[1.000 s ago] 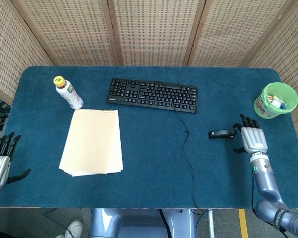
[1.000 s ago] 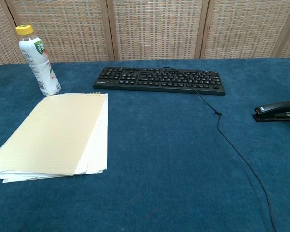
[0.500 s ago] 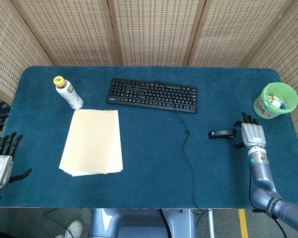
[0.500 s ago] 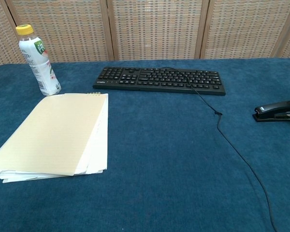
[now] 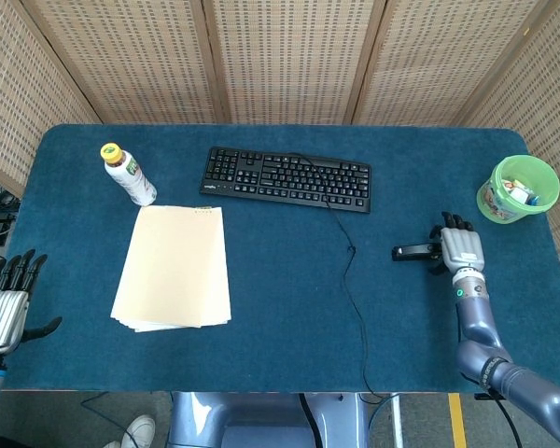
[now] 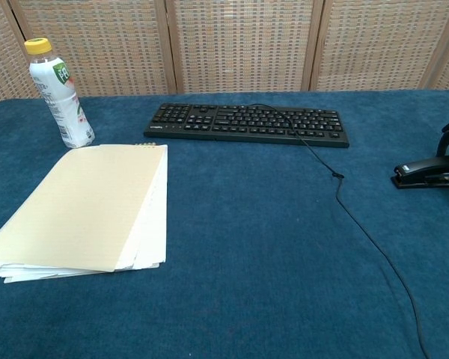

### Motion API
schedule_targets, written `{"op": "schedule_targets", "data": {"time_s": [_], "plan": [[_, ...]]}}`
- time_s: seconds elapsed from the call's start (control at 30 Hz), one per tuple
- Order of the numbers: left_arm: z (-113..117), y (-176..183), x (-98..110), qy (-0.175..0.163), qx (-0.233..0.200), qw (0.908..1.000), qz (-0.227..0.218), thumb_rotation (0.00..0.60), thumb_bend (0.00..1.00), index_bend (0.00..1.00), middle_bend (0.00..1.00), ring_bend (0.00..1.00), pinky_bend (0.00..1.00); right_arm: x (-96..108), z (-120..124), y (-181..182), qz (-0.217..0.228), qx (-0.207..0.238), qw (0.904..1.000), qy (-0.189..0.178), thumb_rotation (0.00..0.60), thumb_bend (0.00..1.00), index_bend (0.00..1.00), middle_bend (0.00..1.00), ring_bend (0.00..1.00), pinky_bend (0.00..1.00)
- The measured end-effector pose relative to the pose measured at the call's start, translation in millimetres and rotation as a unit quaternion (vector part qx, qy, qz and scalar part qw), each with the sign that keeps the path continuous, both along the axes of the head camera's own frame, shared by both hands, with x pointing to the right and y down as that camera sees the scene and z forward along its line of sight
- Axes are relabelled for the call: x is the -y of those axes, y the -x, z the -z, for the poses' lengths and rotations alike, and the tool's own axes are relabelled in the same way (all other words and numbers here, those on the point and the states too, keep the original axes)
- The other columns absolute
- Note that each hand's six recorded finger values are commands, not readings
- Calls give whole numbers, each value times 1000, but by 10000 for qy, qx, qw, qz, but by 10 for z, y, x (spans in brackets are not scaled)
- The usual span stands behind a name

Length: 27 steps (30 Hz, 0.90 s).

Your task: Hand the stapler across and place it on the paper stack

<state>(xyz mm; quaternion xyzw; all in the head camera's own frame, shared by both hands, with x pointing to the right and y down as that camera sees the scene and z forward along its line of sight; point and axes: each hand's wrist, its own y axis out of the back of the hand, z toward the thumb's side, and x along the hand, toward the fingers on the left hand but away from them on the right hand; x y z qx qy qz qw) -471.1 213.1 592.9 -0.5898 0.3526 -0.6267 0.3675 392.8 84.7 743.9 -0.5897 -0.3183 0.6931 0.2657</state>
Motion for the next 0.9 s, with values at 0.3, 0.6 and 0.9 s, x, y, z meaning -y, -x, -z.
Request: {"op": "schedule_targets", "data": {"time_s": [0.3, 0.6, 0.9], "plan": [[-2, -12, -1, 14, -53, 10000, -16, 600, 197, 0, 0, 0, 0, 83, -59, 133, -39, 60, 9991, -428, 600, 386, 801, 650, 677, 751], [9, -74, -28, 6, -99, 9999, -103, 600, 198, 0, 0, 0, 0, 158, 124, 382, 189, 476, 9956, -788, 600, 379, 816, 685, 759, 830], [16, -83, -34, 20, -136, 9999, -105, 600, 198, 0, 0, 0, 0, -8, 293, 1174, 397, 1367, 9881, -583, 600, 377, 820, 685, 760, 831]]}}
